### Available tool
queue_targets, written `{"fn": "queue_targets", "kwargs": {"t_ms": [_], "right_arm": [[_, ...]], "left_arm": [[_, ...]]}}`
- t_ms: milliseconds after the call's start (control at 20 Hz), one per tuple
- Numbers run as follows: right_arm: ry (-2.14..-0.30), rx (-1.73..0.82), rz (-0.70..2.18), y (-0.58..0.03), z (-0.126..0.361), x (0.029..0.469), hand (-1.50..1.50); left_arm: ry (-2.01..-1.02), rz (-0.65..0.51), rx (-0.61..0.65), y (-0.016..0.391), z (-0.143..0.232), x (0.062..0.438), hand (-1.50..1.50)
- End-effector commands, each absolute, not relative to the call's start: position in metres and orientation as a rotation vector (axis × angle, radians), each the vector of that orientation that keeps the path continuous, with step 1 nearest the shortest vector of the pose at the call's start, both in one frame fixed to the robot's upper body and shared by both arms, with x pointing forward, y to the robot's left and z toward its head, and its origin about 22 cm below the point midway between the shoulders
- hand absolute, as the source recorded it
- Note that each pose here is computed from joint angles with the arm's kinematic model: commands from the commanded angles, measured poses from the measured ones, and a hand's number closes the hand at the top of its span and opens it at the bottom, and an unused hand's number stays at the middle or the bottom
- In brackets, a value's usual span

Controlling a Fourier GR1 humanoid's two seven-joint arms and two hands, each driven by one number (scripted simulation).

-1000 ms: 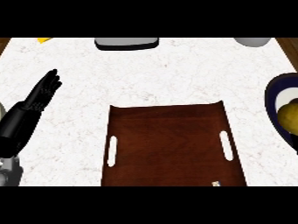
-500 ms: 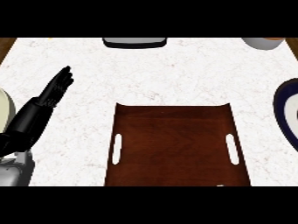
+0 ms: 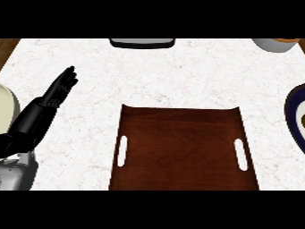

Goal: Pick the lemon from the tray and place it in the plate

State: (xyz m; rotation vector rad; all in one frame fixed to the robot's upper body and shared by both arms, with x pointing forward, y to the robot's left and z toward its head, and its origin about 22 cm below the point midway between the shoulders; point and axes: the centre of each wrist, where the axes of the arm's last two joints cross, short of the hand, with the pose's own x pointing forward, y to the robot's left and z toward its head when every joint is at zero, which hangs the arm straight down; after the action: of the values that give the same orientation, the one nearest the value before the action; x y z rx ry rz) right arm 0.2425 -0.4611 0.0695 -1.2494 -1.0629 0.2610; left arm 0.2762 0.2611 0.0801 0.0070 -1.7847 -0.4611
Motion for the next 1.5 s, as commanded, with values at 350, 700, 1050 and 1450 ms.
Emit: {"fn": "queue_targets", "kwargs": {"t_ms": [350, 700, 1050, 1450], "right_arm": [[-1.251, -1.200, 0.186, -0.509, 0.028, 0.252, -1.50], [-1.538, -1.066, 0.041, -0.513, 0.060, 0.249, -1.50], [-1.710, -0.696, -0.289, -0.525, 0.055, 0.224, -1.50], [-1.759, -0.553, -0.400, -0.581, 0.064, 0.133, -1.50]], "left_arm": [[-1.769, -0.457, -0.007, 0.256, 0.075, 0.273, 0.00], [-1.771, -0.454, 0.031, 0.262, 0.072, 0.276, 0.00], [-1.766, -0.416, 0.047, 0.280, 0.071, 0.270, 0.00], [-1.762, -0.432, 0.055, 0.283, 0.078, 0.271, 0.00]]}}
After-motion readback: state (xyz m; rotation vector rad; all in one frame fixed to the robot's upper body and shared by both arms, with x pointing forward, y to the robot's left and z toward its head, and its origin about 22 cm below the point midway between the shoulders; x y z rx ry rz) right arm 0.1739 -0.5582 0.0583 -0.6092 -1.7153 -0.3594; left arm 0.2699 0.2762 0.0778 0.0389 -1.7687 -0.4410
